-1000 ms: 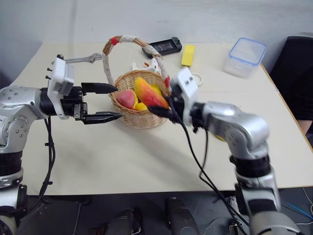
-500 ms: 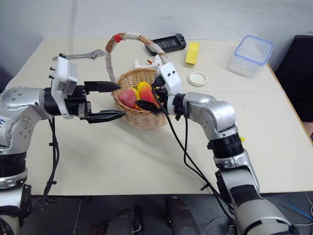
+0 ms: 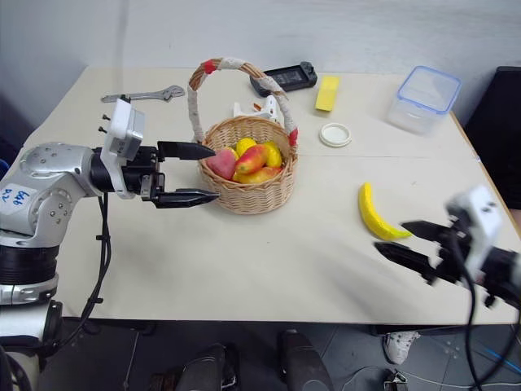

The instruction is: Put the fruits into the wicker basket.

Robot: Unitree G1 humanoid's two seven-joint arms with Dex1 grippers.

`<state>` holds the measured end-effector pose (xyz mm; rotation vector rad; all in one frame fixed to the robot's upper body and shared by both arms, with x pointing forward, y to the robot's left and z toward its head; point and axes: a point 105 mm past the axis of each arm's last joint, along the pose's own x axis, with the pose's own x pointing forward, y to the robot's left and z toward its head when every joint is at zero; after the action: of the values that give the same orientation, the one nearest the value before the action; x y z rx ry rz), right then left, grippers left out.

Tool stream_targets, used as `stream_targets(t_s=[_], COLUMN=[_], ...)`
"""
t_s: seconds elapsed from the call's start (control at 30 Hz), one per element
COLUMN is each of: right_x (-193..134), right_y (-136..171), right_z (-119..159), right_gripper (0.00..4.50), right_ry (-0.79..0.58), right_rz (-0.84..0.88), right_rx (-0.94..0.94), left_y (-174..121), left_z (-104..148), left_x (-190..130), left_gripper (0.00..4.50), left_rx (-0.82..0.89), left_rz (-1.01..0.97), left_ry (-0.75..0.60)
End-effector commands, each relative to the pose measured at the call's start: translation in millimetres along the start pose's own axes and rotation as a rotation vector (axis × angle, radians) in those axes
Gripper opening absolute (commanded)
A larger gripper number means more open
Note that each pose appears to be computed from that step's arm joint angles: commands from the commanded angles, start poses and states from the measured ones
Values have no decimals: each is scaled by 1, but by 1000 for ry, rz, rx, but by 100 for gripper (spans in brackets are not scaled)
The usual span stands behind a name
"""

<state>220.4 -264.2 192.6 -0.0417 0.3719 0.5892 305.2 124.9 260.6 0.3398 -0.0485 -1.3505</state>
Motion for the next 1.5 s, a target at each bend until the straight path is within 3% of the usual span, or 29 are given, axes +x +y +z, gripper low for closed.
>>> stream_targets(t_s=[0.03, 0.23, 0.53, 0.67, 0.87, 0.97, 1.27, 1.4, 1.5], right_x=[-30, -28, 61, 101, 131, 138, 114, 96, 95], right_y=[-9, -11, -42, -60, -63, -72, -52, -22, 17], right_z=[11, 3, 6, 2, -11, -17, 3, 17, 34], right_gripper=[447, 447, 447, 447, 447, 389, 84, 74, 74], right_ry=[-43, -24, 2, 9, 45, 58, -49, -58, -83], right_rz=[-59, -30, -73, -84, -37, -92, 1, 119, 271], right_rx=[-101, -47, -190, -142, -97, -97, -115, -212, -238], left_y=[4, 4, -8, -13, -12, -12, -11, -4, 2], left_z=[10, 11, 17, 18, 21, 22, 22, 24, 22], left_x=[-4, 1, 8, 9, 10, 10, 8, 0, -11], left_gripper=[450, 450, 450, 450, 450, 450, 450, 450, 450], left_rx=[52, 60, 71, 73, 82, 84, 80, 71, 54], left_rz=[1, -16, -71, -82, -75, -69, -55, -15, 32], left_ry=[-11, -15, -29, -36, -43, -44, -43, -51, -51])
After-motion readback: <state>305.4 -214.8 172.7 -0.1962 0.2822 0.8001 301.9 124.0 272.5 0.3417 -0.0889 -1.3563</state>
